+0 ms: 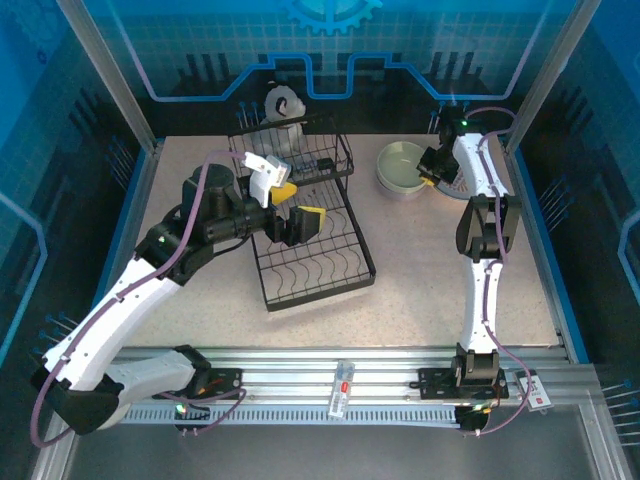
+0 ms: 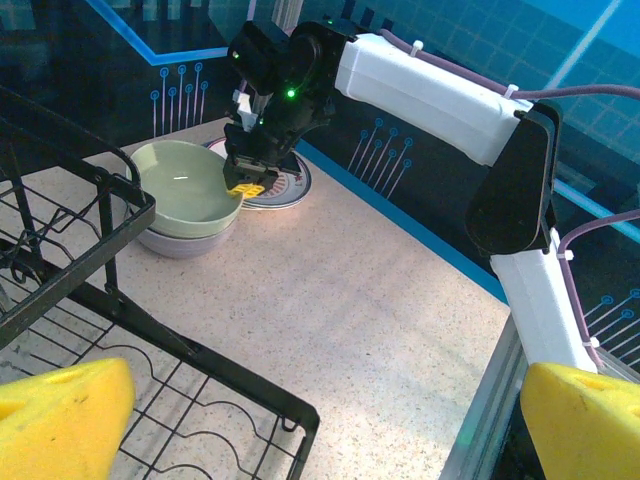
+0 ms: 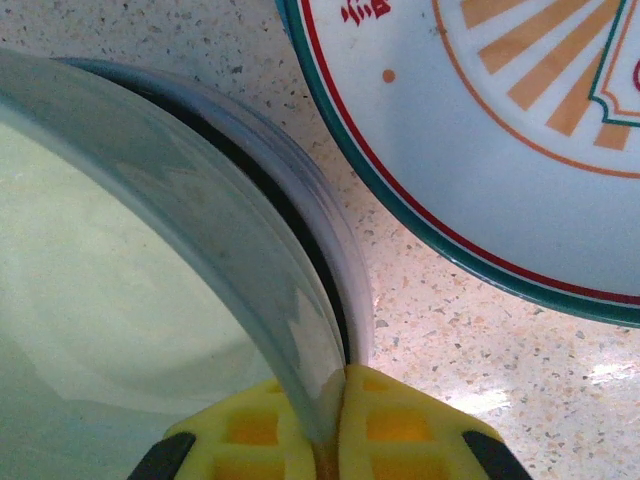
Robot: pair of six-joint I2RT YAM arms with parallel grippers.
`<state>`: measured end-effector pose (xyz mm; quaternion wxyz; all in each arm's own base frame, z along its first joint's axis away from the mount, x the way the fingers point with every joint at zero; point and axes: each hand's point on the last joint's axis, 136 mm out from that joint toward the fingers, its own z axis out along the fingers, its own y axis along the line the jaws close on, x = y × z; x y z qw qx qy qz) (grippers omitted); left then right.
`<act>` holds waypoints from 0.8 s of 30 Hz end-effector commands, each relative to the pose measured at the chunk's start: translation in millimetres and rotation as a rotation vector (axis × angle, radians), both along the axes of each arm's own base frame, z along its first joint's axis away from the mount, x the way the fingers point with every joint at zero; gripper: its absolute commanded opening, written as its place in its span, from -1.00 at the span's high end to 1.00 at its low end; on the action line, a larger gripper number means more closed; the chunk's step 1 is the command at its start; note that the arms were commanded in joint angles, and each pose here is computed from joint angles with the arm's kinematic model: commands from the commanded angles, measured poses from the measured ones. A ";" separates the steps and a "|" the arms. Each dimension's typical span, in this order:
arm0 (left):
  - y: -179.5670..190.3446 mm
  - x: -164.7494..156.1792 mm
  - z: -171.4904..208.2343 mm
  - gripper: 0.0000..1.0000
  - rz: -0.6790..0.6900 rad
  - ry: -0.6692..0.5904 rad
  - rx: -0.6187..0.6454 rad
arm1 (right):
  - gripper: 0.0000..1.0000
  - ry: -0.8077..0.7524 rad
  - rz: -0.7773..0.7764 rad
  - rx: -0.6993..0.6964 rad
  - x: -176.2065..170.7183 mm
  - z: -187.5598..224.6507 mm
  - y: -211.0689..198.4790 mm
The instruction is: Unload the mixed dishes from the dish rack
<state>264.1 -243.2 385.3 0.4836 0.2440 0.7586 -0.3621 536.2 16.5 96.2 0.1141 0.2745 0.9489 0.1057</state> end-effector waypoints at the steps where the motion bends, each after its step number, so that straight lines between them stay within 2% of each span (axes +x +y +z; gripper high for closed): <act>1: 4.9 1.1 -2.4 -0.98 0.022 0.019 -0.008 | 1.00 -0.091 -0.010 0.058 16.4 26.6 4.2; 6: 4.7 1.6 -4.6 -0.98 0.024 0.025 -0.006 | 1.00 -0.083 -0.011 0.057 15.7 23.8 5.2; 14: 5.6 1.7 -8.0 -0.98 0.030 0.035 -0.004 | 0.81 -0.081 -0.006 0.065 15.2 23.5 8.2; 24: 9.2 3.2 -15.1 -0.98 0.058 0.053 0.001 | 0.39 -0.116 0.006 0.084 15.0 41.1 11.7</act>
